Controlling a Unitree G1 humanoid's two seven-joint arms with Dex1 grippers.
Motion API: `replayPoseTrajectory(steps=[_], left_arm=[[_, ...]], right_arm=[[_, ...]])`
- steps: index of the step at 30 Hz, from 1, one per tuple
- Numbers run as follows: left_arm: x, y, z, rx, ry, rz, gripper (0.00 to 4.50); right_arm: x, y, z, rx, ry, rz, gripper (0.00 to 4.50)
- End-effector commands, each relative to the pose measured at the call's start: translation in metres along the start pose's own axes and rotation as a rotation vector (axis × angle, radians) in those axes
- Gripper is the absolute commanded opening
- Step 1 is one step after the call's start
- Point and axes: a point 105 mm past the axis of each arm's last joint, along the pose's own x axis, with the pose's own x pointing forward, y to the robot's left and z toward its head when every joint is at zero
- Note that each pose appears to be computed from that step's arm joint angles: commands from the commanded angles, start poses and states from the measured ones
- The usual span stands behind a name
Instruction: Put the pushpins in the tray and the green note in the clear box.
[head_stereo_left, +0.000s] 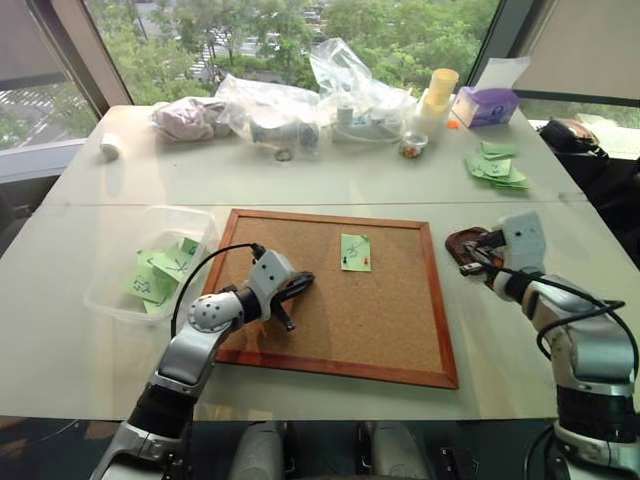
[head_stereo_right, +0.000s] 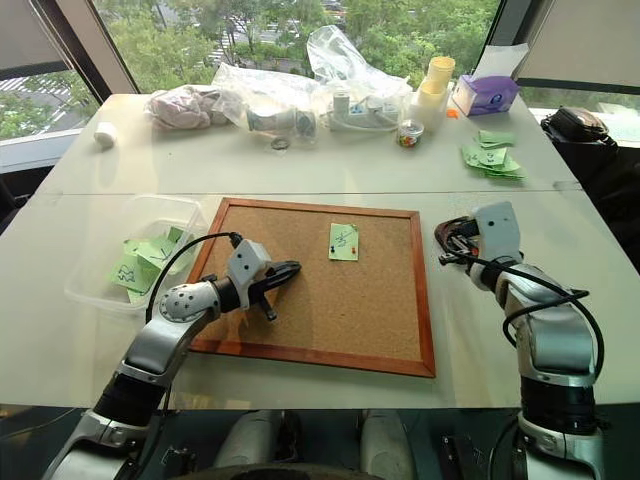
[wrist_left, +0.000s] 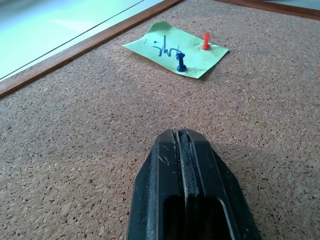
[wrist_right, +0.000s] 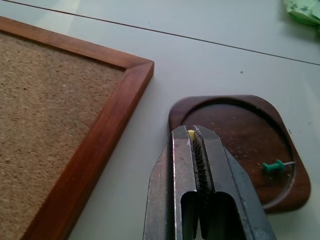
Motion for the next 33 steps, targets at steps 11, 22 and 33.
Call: replayPoseTrajectory(steps=[11,22,33], left_arm=[[-0.004,-0.009,-0.026,-0.059,0.098,-0.036,0.00],[-0.002,-0.007,-0.023,-0.084,0.077,-0.006,0.00],[0.001,-0.008,-0.022,-0.096,0.067,0.003,0.00]], right_arm=[[0.014,-0.015,-0.005,0.010,-0.023,-0.038,0.03],[0.017,-0.019,0.005,-0.005,-0.052,-0.040,4.46],[0.013,0.013,0.027,0.024,-0.130,0.142,4.46]])
